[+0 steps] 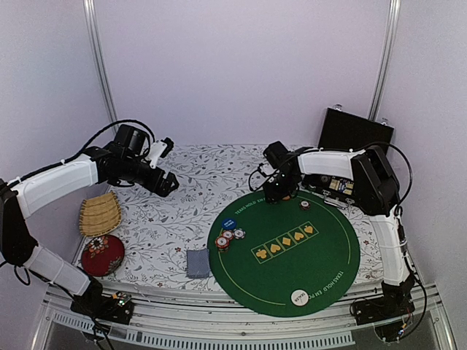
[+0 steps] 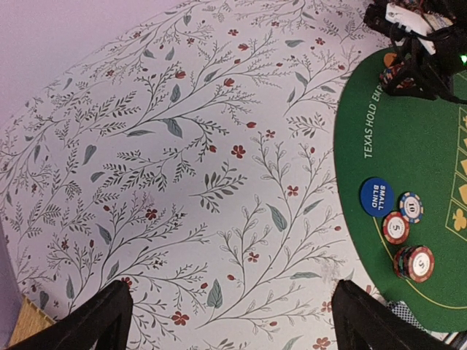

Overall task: Distribute texas hold em gaming equipment
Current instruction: Move the pile of poker chips to the big blind area, then pick up the pile of poker chips from the chip case.

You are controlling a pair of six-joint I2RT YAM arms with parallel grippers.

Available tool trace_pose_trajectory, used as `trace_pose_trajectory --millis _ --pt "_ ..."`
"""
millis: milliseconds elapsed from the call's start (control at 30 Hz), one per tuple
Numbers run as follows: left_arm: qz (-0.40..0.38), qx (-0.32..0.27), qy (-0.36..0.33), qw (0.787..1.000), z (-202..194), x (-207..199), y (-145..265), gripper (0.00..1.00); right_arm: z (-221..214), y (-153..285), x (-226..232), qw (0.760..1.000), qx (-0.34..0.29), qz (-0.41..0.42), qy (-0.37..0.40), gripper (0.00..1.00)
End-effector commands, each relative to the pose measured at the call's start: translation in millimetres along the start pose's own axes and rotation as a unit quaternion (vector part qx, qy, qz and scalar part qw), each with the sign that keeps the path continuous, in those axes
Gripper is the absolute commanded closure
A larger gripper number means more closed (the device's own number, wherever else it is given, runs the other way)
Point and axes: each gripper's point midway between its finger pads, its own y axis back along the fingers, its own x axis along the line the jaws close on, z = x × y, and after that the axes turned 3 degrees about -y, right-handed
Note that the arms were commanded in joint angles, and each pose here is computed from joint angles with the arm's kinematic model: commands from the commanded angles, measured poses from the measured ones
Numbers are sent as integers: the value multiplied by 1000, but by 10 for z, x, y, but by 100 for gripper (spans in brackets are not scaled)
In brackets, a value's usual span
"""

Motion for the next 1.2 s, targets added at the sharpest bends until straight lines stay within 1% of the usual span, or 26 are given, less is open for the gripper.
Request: trace_pose_trajectory --millis 0,67,200,267,333,433,567,667,767,900,967,1033,1100,1133,1167 --pt "3 -12 -3 1000 22 41 42 2 -193 -165 -17 999 35 -5 18 95" --pt "4 -12 -2 1000 17 49 42 2 -199 -164 -15 999 37 -4 19 89" --pt "5 -12 -3 1000 17 51 49 2 -243 -172 1 999 44 -1 21 60" --pt "5 -12 -2 1000 12 51 48 2 -260 -170 20 999 47 4 21 50" --pt "5 -11 -2 1000 10 50 44 2 -249 -141 23 999 45 6 21 45" --pt "1 -10 -2 1000 1 37 34 2 -175 -89 45 999 33 13 24 40" --pt "0 -10 -3 1000 -3 34 35 2 -88 -38 58 999 24 16 30 36" --pt "-2 -11 -3 1000 3 25 38 2 67 128 167 998 5 47 38 31" --pt "-4 -11 -4 1000 -1 18 41 2 325 511 336 992 -48 99 59 26" --pt "-7 -14 -4 1000 7 9 50 2 736 1265 354 975 -150 130 102 20" --pt "-9 -16 -5 1000 12 0 58 2 869 1606 171 966 -192 131 116 19" --pt "-9 -18 -5 1000 18 -1 64 2 902 1816 -95 960 -218 130 122 19" --pt "-9 -20 -6 1000 19 -1 70 2 845 1843 -484 963 -221 105 113 19" --pt "-9 -20 -6 1000 14 -2 65 2 798 1812 -770 968 -214 84 102 20" --pt "-9 -19 -7 1000 11 -4 60 2 740 1773 -963 973 -202 68 90 21"
